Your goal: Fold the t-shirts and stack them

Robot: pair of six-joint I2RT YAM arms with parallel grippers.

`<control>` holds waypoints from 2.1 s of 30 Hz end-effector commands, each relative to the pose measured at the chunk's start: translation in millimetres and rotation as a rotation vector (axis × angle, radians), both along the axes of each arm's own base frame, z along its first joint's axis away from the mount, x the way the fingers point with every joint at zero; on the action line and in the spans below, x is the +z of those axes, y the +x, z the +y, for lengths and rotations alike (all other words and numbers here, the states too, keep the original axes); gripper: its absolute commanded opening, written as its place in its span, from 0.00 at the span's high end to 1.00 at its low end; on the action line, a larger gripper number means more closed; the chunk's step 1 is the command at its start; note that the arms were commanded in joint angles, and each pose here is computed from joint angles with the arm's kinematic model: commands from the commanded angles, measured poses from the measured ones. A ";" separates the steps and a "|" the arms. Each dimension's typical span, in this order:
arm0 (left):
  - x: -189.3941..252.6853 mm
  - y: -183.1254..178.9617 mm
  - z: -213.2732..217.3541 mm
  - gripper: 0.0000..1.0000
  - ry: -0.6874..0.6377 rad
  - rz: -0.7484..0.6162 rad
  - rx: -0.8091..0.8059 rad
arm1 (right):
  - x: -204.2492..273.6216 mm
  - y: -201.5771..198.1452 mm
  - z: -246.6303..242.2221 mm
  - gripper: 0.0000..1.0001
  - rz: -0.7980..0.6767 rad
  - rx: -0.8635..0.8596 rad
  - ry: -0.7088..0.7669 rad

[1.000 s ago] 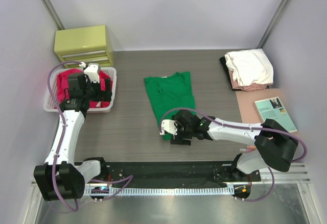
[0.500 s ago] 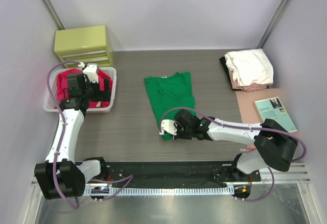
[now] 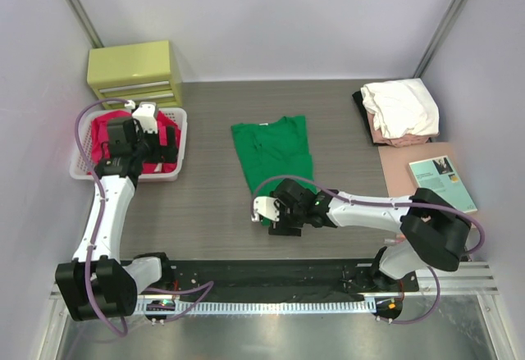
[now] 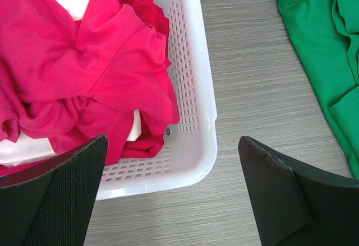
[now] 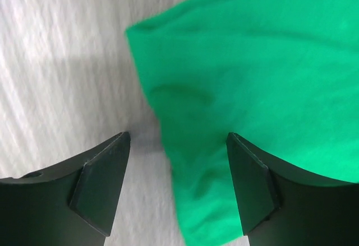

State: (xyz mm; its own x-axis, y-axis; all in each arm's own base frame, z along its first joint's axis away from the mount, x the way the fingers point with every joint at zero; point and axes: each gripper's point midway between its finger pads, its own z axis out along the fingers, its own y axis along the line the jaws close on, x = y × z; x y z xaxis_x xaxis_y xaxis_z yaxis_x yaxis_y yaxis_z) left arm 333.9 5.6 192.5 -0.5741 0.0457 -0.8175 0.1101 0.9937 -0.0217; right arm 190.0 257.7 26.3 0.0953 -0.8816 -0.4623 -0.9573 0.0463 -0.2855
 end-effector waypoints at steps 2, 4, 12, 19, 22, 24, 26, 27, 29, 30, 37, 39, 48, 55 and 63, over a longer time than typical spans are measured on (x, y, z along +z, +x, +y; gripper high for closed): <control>18.4 1.2 -0.2 0.00 -0.003 -0.068 -0.006 | -20.7 5.5 3.3 0.31 -0.009 0.013 -0.047; 19.0 0.2 0.5 0.00 -0.002 -0.071 -0.004 | -23.7 5.1 3.4 0.40 -0.003 0.012 -0.051; 20.2 2.3 -0.6 0.00 -0.011 -0.069 -0.007 | -18.4 1.8 0.7 0.83 0.003 0.008 -0.042; 15.1 3.1 -3.1 0.00 -0.020 -0.053 -0.019 | -13.2 1.5 1.1 0.99 -0.003 0.004 -0.025; 14.6 2.5 -2.6 0.00 -0.019 -0.052 -0.018 | -12.8 -1.0 4.0 0.58 0.007 0.021 -0.030; 14.6 2.5 -2.1 0.00 -0.017 -0.052 -0.017 | -11.8 -0.6 3.0 0.39 0.000 0.018 -0.036; 15.7 1.2 -2.6 0.00 -0.016 -0.054 -0.020 | -12.3 -2.4 -2.7 0.29 -0.006 0.024 -0.051; 15.6 0.8 -3.2 0.00 -0.016 -0.054 -0.023 | -5.4 -2.6 -3.1 0.28 -0.020 0.025 -0.031; 12.9 0.2 -3.9 0.00 -0.017 -0.050 -0.027 | -1.2 -0.4 -12.0 0.25 -0.050 0.002 -0.036; 12.7 0.5 -4.2 0.00 -0.020 -0.050 -0.028 | 5.1 -1.4 -11.6 0.24 -0.058 0.002 -0.016; 13.1 4.0 -5.8 0.00 -0.034 -0.045 -0.031 | -5.9 -4.8 -30.4 0.25 -0.069 -0.011 -0.065; 12.4 3.4 -6.4 0.00 -0.036 -0.043 -0.033 | -7.3 -2.8 -30.6 0.25 -0.079 -0.011 -0.070; 15.6 -4.2 -5.4 0.00 -0.025 -0.053 -0.031 | -21.7 2.6 -24.9 0.87 -0.059 -0.006 -0.096; 12.5 -2.1 -7.4 0.00 -0.034 -0.041 -0.038 | -10.2 2.0 -21.0 0.99 -0.063 -0.011 -0.059; -1.0 -4.7 -10.2 0.00 -0.043 -0.009 -0.057 | 67.4 25.8 3.9 0.99 -0.186 -0.052 0.088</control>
State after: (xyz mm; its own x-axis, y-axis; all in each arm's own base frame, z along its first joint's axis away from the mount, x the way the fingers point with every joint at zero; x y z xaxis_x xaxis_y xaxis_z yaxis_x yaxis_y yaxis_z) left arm 330.5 -1.9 198.2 -0.5590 0.0429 -0.8281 0.1472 0.9879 -0.0481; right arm 197.2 241.5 33.8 0.1265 -0.8998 -0.4176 -0.9251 0.0449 -0.3769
